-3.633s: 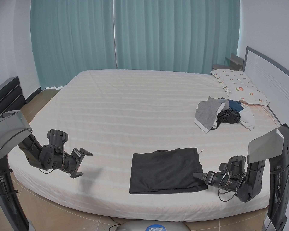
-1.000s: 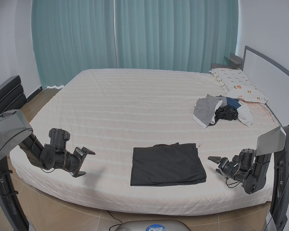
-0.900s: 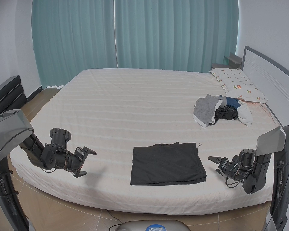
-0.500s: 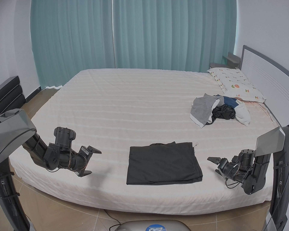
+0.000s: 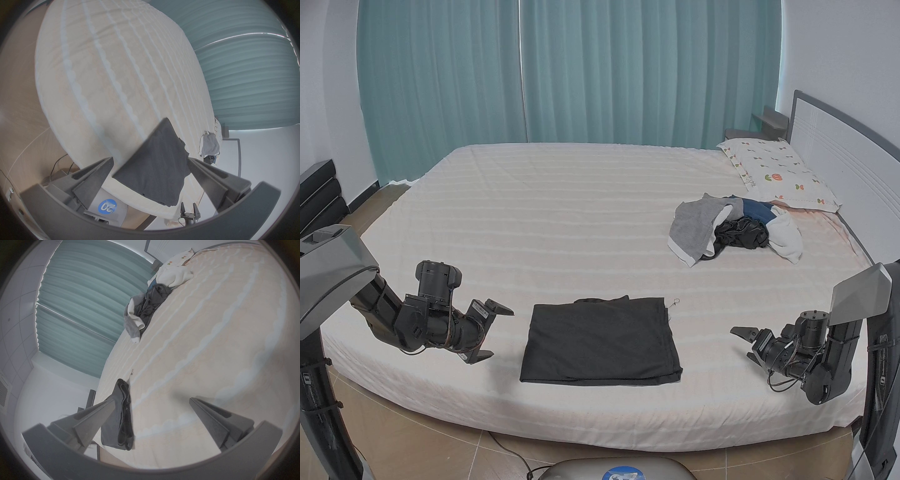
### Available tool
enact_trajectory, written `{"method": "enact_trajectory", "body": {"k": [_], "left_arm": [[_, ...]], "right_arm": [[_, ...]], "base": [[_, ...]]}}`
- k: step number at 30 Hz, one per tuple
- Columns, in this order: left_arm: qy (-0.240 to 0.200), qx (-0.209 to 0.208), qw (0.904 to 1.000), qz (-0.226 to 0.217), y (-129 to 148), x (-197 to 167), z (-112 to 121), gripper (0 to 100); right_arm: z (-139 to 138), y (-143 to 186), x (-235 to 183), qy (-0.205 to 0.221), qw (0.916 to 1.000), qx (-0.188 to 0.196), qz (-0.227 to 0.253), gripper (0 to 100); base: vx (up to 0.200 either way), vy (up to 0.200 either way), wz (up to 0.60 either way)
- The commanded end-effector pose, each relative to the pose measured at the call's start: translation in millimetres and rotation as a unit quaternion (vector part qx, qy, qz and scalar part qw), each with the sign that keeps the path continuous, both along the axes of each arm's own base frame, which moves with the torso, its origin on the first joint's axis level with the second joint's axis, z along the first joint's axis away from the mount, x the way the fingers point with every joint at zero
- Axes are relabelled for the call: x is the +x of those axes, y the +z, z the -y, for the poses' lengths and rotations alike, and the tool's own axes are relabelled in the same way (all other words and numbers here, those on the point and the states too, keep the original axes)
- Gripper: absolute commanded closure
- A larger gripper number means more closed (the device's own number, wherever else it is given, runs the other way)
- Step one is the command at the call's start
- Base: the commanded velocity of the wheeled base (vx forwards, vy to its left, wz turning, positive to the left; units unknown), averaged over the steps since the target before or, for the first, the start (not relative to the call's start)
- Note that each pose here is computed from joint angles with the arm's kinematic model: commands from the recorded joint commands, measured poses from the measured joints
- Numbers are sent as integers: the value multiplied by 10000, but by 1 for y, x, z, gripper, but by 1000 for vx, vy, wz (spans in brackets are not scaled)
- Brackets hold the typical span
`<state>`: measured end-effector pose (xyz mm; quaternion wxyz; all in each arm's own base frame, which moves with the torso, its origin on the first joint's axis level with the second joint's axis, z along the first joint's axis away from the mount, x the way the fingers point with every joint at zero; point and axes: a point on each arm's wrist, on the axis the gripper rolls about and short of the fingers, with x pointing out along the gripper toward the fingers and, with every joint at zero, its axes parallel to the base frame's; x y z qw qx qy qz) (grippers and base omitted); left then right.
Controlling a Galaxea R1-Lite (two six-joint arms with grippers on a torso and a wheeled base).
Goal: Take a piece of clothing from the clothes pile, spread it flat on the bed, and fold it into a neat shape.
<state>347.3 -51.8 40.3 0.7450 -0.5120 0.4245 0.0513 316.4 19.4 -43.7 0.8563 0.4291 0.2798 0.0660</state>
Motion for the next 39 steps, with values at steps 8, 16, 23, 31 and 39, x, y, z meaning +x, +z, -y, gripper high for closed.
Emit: {"method": "enact_trajectory", "body": {"k": [8, 16, 23, 31, 39], "left_arm": [[-538, 624, 9962, 277, -16, 21, 9, 0], [-1401, 1439, 9786, 456, -46, 24, 15, 0], [-1418, 1405, 9759, 880, -50, 33, 21, 0], [-1462, 1551, 9705, 1125, -64, 36, 36, 0], [-1354, 1826, 9658, 1247, -80, 41, 42, 0]], "right_arm": [[0, -2, -2, 7, 10000, 1, -5, 0], [0, -2, -2, 10, 10000, -6, -10, 0], [-1, -2, -2, 21, 10000, -12, -7, 0], [-1, -3, -2, 21, 10000, -13, -15, 0], [-2, -4, -1, 47, 10000, -32, -14, 0]], "base": [[0, 0, 0], [0, 0, 0], [0, 0, 0], [0, 0, 0], [0, 0, 0]]}}
